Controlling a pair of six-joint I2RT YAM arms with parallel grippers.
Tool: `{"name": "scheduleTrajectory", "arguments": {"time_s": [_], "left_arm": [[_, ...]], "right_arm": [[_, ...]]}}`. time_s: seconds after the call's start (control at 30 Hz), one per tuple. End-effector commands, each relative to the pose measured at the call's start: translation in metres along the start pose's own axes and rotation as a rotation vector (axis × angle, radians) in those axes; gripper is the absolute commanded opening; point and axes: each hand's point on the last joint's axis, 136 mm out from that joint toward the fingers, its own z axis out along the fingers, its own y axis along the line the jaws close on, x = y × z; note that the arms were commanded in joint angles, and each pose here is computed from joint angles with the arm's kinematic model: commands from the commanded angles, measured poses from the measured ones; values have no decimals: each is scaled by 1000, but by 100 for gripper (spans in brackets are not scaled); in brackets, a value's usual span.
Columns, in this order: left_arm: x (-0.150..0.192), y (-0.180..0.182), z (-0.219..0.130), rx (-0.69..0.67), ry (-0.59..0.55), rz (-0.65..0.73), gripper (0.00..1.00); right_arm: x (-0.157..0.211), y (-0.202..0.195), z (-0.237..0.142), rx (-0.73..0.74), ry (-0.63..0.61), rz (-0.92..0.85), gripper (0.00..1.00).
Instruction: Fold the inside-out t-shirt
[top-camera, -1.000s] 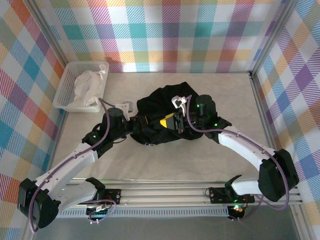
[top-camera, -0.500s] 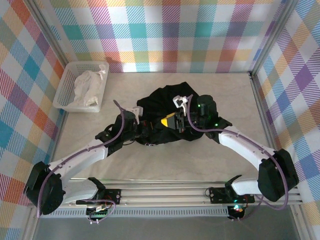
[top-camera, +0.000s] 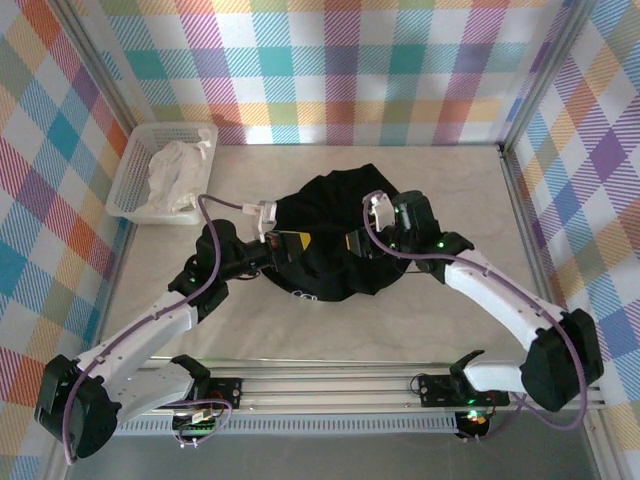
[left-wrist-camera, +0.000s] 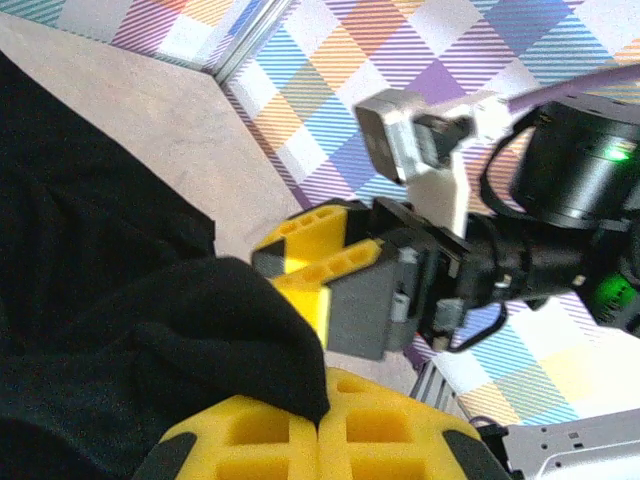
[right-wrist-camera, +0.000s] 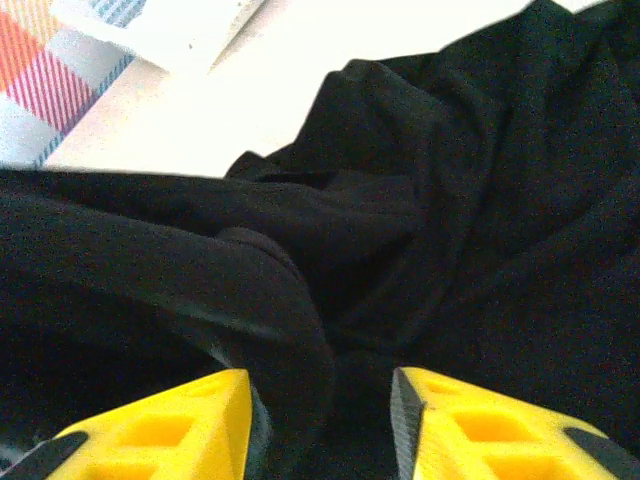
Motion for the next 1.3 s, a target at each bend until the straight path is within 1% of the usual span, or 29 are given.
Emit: {"name": "scheduleTrajectory", "arguments": {"time_s": [0.0, 0.1, 0.17, 0.43, 0.53, 0.57, 0.6, 0.63, 0.7, 0.73, 0.8, 0.93, 1.03, 1.13, 1.27], "left_arm": [[-3, -5, 1, 36, -6, 48, 0], [-3, -5, 0, 36, -4, 52, 0], [-2, -5, 0, 34, 1, 55, 0], [-2, -7, -2, 33, 3, 65, 0], [-3, -8, -5, 26, -3, 70, 0], [-3, -7, -5, 23, -5, 69, 0], [-3, -6, -6, 15, -9, 69, 0], [-4, -5, -6, 7, -15, 66, 0], [-6, -2, -9, -15, -32, 66, 0], [-6, 2, -10, -39, -40, 63, 0], [-8, 13, -13, -105, -56, 53, 0], [-11, 51, -29, -301, -102, -1, 0], [-14, 77, -43, -400, -138, -65, 0], [-11, 99, -54, -491, -143, -100, 0], [-2, 113, -56, -562, -87, -86, 0]], "right_arm": [[5, 24, -19, -15, -35, -149, 46], [16, 44, -17, -76, -27, -179, 43], [21, 50, -10, -96, -15, -179, 41], [23, 38, 21, -21, 49, -162, 44], [22, 33, 33, 2, 66, -147, 43], [22, 33, 36, 1, 70, -143, 41], [22, 32, 39, 0, 74, -136, 37], [22, 32, 41, 0, 74, -133, 29], [20, 33, 39, -7, 65, -136, 5], [16, 37, 34, -31, 45, -143, 0], [4, 46, 18, -123, -20, -133, 0], [-24, 74, -33, -432, -190, -97, 0], [-33, 90, -56, -586, -247, -115, 0], [-33, 99, -63, -677, -254, -123, 0], [-32, 102, -63, -722, -254, -123, 0]]}}
